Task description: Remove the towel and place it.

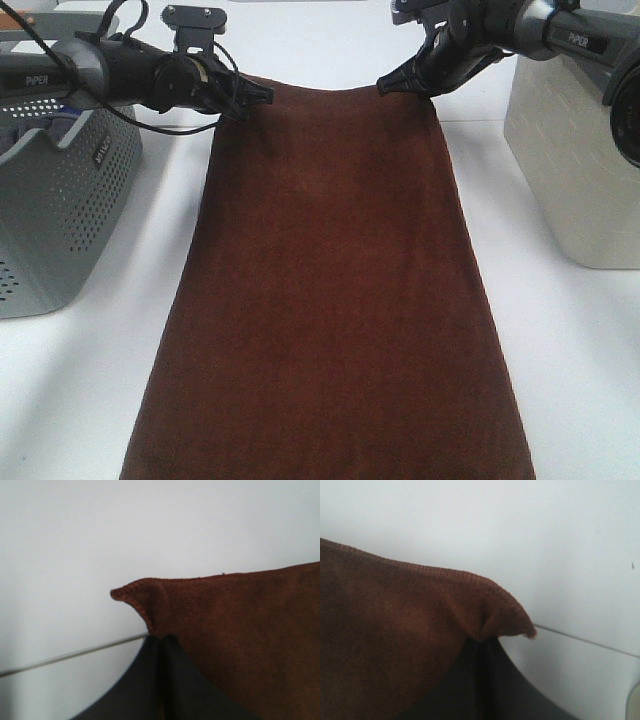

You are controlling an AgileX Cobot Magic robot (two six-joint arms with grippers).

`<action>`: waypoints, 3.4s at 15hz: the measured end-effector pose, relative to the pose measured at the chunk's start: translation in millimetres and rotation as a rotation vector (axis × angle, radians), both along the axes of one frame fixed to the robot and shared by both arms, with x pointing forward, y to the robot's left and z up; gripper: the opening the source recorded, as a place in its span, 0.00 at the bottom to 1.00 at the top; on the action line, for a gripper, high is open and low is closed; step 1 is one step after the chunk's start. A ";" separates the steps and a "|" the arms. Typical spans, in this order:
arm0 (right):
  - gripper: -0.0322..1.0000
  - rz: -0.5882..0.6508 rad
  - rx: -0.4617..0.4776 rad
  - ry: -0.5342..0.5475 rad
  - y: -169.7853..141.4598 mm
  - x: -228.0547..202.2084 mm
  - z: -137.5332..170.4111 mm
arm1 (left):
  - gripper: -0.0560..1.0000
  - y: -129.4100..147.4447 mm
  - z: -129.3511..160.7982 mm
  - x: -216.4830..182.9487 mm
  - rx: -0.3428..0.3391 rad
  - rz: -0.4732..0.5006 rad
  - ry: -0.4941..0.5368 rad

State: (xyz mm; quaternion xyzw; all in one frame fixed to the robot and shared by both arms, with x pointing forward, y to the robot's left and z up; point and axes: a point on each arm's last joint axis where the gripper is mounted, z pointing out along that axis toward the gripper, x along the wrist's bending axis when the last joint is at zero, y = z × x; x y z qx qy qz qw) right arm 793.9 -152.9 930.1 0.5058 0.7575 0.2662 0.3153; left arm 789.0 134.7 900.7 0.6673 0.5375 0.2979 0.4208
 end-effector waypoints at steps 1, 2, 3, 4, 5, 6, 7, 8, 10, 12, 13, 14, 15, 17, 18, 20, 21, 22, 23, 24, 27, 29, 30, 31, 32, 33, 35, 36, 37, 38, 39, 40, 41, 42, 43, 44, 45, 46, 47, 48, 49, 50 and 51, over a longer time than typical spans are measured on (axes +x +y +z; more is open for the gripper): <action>0.03 0.010 -0.005 -0.030 0.4 1.7 2.0 | 0.06 -1.1 2.6 1.1 -0.010 -0.009 -0.030; 0.03 0.012 -0.001 -0.055 -1.7 3.8 3.8 | 0.05 -0.2 5.4 3.0 -0.023 -0.015 -0.068; 0.03 0.015 0.008 -0.080 -2.9 5.7 5.7 | 0.05 2.1 6.3 4.9 -0.035 -0.016 -0.095; 0.03 0.012 0.013 -0.096 -6.2 7.5 6.9 | 0.05 6.3 5.0 7.0 -0.042 -0.013 -0.113; 0.03 0.015 0.018 -0.111 -6.2 8.4 8.0 | 0.05 11.0 0.1 8.7 -0.043 -0.006 -0.113; 0.03 0.017 0.024 -0.127 -7.2 9.8 8.3 | 0.05 14.4 -11.7 10.2 -0.044 -0.003 -0.108; 0.03 0.020 0.026 -0.131 -6.7 10.6 4.5 | 0.06 14.0 -14.7 10.4 -0.046 -0.006 -0.112; 0.03 0.020 0.026 -0.131 -6.7 10.6 4.5 | 0.06 14.0 -14.7 10.4 -0.046 -0.006 -0.112; 0.06 0.017 0.018 -0.096 -10.7 14.1 -28.2 | 0.18 13.2 -18.2 11.0 -0.047 -0.016 -0.131; 0.22 0.016 0.014 -0.077 -12.1 14.7 -43.7 | 0.36 15.4 -20.7 11.6 -0.038 -0.016 -0.133; 0.35 0.017 0.015 -0.077 -12.0 14.9 -45.8 | 0.45 15.3 -22.2 11.6 -0.038 -0.017 -0.133; 0.50 0.018 0.017 -0.081 -11.8 15.1 -46.0 | 0.51 15.2 -23.1 11.6 -0.038 -0.018 -0.134; 0.63 0.018 0.019 -0.081 -11.7 15.1 -46.0 | 0.56 14.8 -22.1 11.9 -0.043 -0.021 -0.145; 0.74 0.003 0.032 -0.057 -12.0 13.7 -44.5 | 0.59 14.0 -17.1 13.7 -0.044 -0.019 -0.153; 0.76 -0.013 0.047 -0.026 -11.9 11.3 -39.8 | 0.59 12.6 -12.5 15.3 -0.039 -0.014 -0.144; 0.77 -0.042 0.080 0.017 -12.4 6.4 -19.4 | 0.59 7.3 0.9 16.9 -0.019 -0.002 -0.107; 0.77 -0.053 0.102 0.024 -12.6 3.2 -1.3 | 0.59 1.7 11.0 15.1 -0.009 -0.002 -0.086; 0.77 -0.063 0.126 0.032 -12.6 -0.6 16.1 | 0.59 -1.7 26.1 12.9 0.002 0.003 -0.068; 0.78 -0.072 0.146 0.044 -13.1 -6.1 36.6 | 0.59 -5.7 45.9 9.0 0.011 0.009 -0.052; 0.78 -0.080 0.158 0.066 -13.9 -12.1 52.8 | 0.59 -6.7 64.0 4.1 0.023 0.019 -0.027; 0.78 -0.096 0.185 0.144 -17.4 -35.8 102.1 | 0.59 -2.3 120.9 -19.0 0.066 0.059 0.069; 0.78 -0.105 0.179 0.220 -21.5 -56.9 132.2 | 0.59 1.9 155.6 -42.2 0.133 0.073 0.162; 0.78 -0.107 0.177 0.249 -24.1 -69.0 149.6 | 0.59 4.3 173.6 -55.4 0.163 0.075 0.202; 0.78 -0.111 0.167 0.283 -26.8 -80.0 162.4 | 0.59 8.7 193.9 -70.6 0.177 0.085 0.245; 0.78 -0.113 0.158 0.310 -28.8 -89.9 173.6 | 0.59 11.1 211.2 -84.7 0.186 0.093 0.277; 0.78 -0.108 0.172 0.305 -29.5 -97.0 185.6 | 0.59 16.1 226.7 -97.7 0.191 0.106 0.308; 0.78 -0.094 0.206 0.279 -29.8 -107.3 205.0 | 0.59 24.5 245.6 -116.8 0.206 0.127 0.362; 0.78 -0.081 0.235 0.254 -30.2 -116.8 221.9 | 0.59 28.2 255.8 -125.6 0.208 0.134 0.371; 0.78 -0.075 0.246 0.227 -32.2 -126.1 236.6 | 0.59 30.2 262.4 -131.0 0.204 0.135 0.363; 0.78 -0.070 0.251 0.207 -34.8 -136.8 249.1 | 0.59 33.3 271.6 -139.4 0.198 0.135 0.352; 0.78 -0.061 0.244 0.203 -38.0 -149.4 256.9 | 0.59 37.5 282.1 -151.1 0.190 0.134 0.340; 0.78 -0.061 0.244 0.203 -38.0 -149.4 256.9 | 0.59 37.5 282.1 -151.1 0.190 0.134 0.340; 0.78 -0.057 0.234 0.205 -41.9 -164.1 263.3 | 0.59 42.4 291.1 -164.3 0.186 0.134 0.333; 0.78 -0.056 0.227 0.218 -46.4 -181.8 267.0 | 0.59 48.3 298.1 -180.1 0.186 0.134 0.333; 0.78 -0.058 0.220 0.238 -54.0 -212.1 270.7 | 0.59 59.0 303.8 -209.3 0.190 0.132 0.346; 0.78 -0.062 0.211 0.270 -58.8 -231.2 265.0 | 0.59 67.5 303.2 -232.2 0.197 0.131 0.364; 0.78 -0.066 0.203 0.299 -63.7 -250.6 259.0 | 0.59 75.6 298.9 -253.8 0.205 0.132 0.387; 0.78 -0.070 0.195 0.325 -69.1 -272.0 252.1 | 0.59 84.1 292.4 -276.4 0.211 0.135 0.410; 0.78 -0.077 0.181 0.374 -74.0 -291.5 237.0 | 0.59 93.3 281.4 -300.9 0.221 0.138 0.441; 0.78 -0.083 0.168 0.420 -79.2 -312.4 221.3 | 0.59 100.6 271.1 -320.3 0.226 0.143 0.467; 0.78 -0.089 0.157 0.459 -83.9 -331.2 206.6 | 0.59 110.2 256.7 -345.9 0.228 0.153 0.495; 0.78 -0.093 0.149 0.487 -89.1 -351.6 193.8 | 0.59 117.8 245.4 -366.2 0.228 0.159 0.511; 0.78 -0.097 0.139 0.514 -93.9 -370.3 180.5 | 0.59 125.4 233.3 -386.4 0.232 0.162 0.524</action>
